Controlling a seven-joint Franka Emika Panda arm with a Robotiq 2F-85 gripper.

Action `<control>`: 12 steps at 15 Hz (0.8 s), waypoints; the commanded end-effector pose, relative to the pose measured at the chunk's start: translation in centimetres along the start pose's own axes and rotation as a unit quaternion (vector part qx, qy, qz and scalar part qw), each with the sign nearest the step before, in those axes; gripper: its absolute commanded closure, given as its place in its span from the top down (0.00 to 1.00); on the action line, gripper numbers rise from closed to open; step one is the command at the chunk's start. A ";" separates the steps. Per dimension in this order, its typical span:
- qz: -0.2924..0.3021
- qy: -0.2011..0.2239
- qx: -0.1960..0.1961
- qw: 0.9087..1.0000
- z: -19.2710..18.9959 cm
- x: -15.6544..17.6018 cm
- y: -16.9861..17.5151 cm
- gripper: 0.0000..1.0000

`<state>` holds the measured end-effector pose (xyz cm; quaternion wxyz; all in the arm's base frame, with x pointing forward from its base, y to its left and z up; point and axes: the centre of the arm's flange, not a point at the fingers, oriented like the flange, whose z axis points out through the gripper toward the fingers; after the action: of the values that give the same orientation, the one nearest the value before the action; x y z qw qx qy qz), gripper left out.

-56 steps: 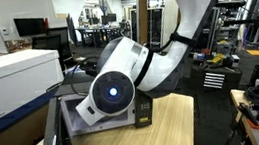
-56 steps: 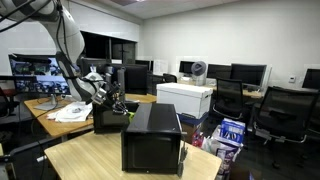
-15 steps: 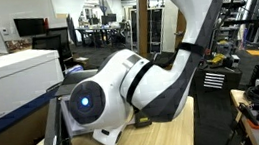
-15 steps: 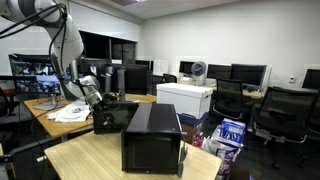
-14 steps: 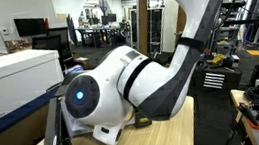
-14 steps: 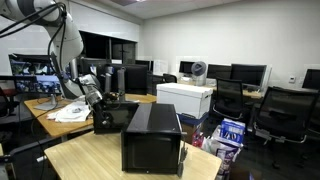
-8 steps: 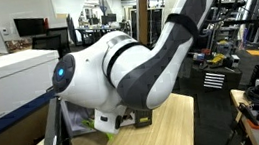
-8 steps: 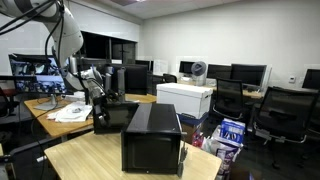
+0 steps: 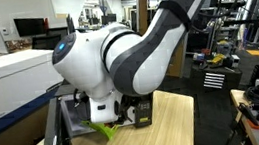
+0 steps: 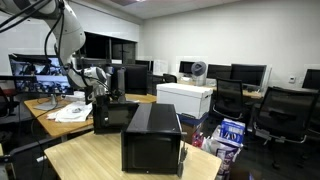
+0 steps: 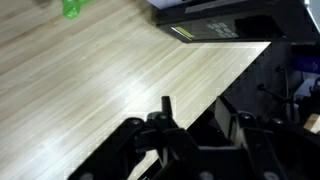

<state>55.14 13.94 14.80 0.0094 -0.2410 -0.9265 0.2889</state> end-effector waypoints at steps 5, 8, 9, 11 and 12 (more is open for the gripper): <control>0.012 0.107 -0.072 0.992 1.5 -2.0 -2.9 0.01; -0.002 0.150 -0.099 0.984 1.9 -2.2 -3.5 0.00; -0.005 0.162 -0.108 0.981 2.0 -2.3 -3.7 0.01; -0.015 0.185 -0.119 0.975 2.2 -2.3 -4.0 0.01; -0.024 0.189 -0.124 0.974 2.0 -1.9 -4.4 0.01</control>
<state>55.89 9.50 14.57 0.1478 -0.2844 -0.9360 0.1452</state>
